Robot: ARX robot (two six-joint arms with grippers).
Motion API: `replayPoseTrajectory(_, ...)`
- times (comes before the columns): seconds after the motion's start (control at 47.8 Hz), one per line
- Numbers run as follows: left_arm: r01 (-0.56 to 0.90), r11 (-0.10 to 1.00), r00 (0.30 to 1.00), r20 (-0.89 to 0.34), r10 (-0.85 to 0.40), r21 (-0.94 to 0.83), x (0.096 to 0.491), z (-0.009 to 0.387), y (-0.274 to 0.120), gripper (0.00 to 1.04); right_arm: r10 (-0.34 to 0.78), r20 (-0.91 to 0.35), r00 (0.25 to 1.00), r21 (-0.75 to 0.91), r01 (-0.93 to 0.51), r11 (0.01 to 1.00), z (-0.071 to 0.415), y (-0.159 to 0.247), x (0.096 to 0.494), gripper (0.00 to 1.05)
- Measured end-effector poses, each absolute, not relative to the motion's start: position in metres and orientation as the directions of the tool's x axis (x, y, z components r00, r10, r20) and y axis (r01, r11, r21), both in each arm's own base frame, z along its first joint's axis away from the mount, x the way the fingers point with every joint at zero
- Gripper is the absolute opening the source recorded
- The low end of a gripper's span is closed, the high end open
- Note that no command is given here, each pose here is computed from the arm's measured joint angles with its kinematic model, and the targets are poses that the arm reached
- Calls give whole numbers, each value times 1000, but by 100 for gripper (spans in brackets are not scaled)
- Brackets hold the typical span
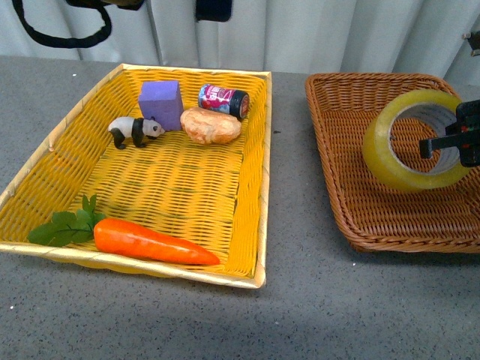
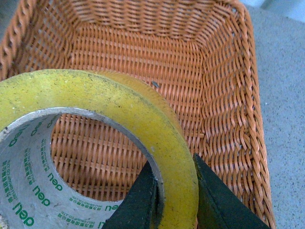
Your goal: Move tape to another basket
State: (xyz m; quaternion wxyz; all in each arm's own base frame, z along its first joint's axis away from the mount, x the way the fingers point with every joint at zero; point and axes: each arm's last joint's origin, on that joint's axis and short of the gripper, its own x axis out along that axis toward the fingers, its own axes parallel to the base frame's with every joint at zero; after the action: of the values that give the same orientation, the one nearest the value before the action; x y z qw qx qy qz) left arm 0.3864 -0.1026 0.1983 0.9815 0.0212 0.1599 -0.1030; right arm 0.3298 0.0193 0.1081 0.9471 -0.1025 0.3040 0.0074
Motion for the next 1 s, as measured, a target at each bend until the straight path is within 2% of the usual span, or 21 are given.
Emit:
replayPoseTrajectory(0.084,41,999,951,-309,-31,25,391,194,-78,98,-70,-628,775,-181,-59,982,96,10,335,15)
replayPoseTrajectory(0.209,-85,996,942,-324,86,17,390,185,-54,98,-76,-674,735,-146,-31,989,85,0,341,15)
replayPoseTrajectory(0.398,-159,987,923,-355,145,-9,380,170,-37,98,-24,-719,695,-30,3,1000,81,-4,356,16)
replayPoseTrajectory(0.628,-230,973,912,-354,206,-26,366,167,-32,98,0,-714,700,26,26,999,85,-4,357,46)
replayPoseTrajectory(0.753,-313,947,904,-326,275,-68,344,169,-28,98,-35,-647,762,4,49,999,103,-5,346,72)
replayPoseTrajectory(0.9,-388,918,895,-269,356,-78,320,168,-30,97,-57,-543,838,-35,45,998,126,-5,328,98)
replayPoseTrajectory(0.942,-263,959,949,-206,238,-105,314,167,-29,90,-40,-494,868,-27,31,999,128,-4,324,95)
replayPoseTrajectory(0.963,-166,980,977,-149,149,-106,308,166,-28,84,-22,-405,914,-17,17,1000,128,-3,321,90)
replayPoseTrajectory(1.004,-81,993,993,-93,73,-86,298,164,-27,77,-12,-285,958,-12,9,1000,129,-2,314,83)
